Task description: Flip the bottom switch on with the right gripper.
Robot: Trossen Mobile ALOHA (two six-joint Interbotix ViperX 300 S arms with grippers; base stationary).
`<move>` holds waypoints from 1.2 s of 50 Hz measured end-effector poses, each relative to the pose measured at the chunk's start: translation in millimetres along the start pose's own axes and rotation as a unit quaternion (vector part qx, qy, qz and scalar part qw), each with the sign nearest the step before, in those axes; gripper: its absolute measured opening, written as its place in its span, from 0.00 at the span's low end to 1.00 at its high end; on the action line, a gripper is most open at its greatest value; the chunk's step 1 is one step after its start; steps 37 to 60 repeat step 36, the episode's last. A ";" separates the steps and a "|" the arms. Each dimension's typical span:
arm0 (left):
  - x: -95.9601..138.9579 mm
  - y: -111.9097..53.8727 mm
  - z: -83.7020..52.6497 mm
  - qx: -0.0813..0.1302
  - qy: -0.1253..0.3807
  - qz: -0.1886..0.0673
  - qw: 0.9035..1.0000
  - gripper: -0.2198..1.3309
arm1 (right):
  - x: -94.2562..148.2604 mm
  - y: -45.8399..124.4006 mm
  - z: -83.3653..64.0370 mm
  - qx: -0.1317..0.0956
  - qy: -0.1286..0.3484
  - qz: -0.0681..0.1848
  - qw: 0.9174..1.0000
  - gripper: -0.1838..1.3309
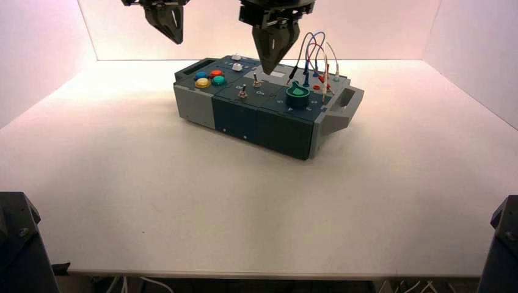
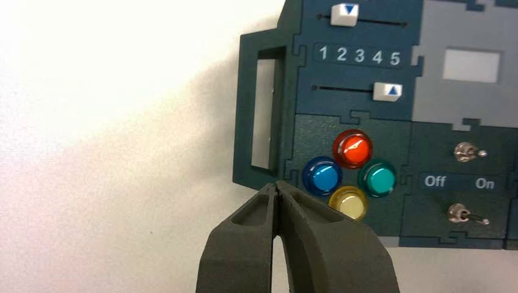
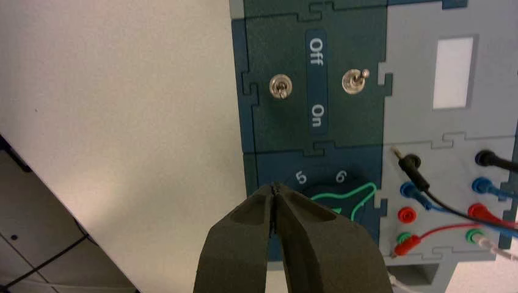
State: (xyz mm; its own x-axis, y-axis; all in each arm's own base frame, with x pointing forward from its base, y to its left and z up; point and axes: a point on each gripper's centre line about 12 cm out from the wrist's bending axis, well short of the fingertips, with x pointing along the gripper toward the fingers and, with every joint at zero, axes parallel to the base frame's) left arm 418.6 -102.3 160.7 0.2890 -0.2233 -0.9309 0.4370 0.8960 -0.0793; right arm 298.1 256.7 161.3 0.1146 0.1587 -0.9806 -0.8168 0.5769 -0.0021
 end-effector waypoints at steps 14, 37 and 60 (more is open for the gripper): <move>-2.6 -10.7 0.7 0.012 -0.013 0.000 1.000 0.04 | 5.5 -4.8 -22.4 -0.002 -0.014 -0.010 1.000 0.03; -0.1 -13.1 -2.6 0.012 -0.008 -0.002 1.000 0.04 | -6.1 -3.5 -26.7 -0.002 -0.039 -0.018 0.999 0.03; -0.1 -13.1 -2.6 0.012 -0.008 -0.002 1.000 0.04 | -6.1 -3.5 -26.7 -0.002 -0.039 -0.018 0.999 0.03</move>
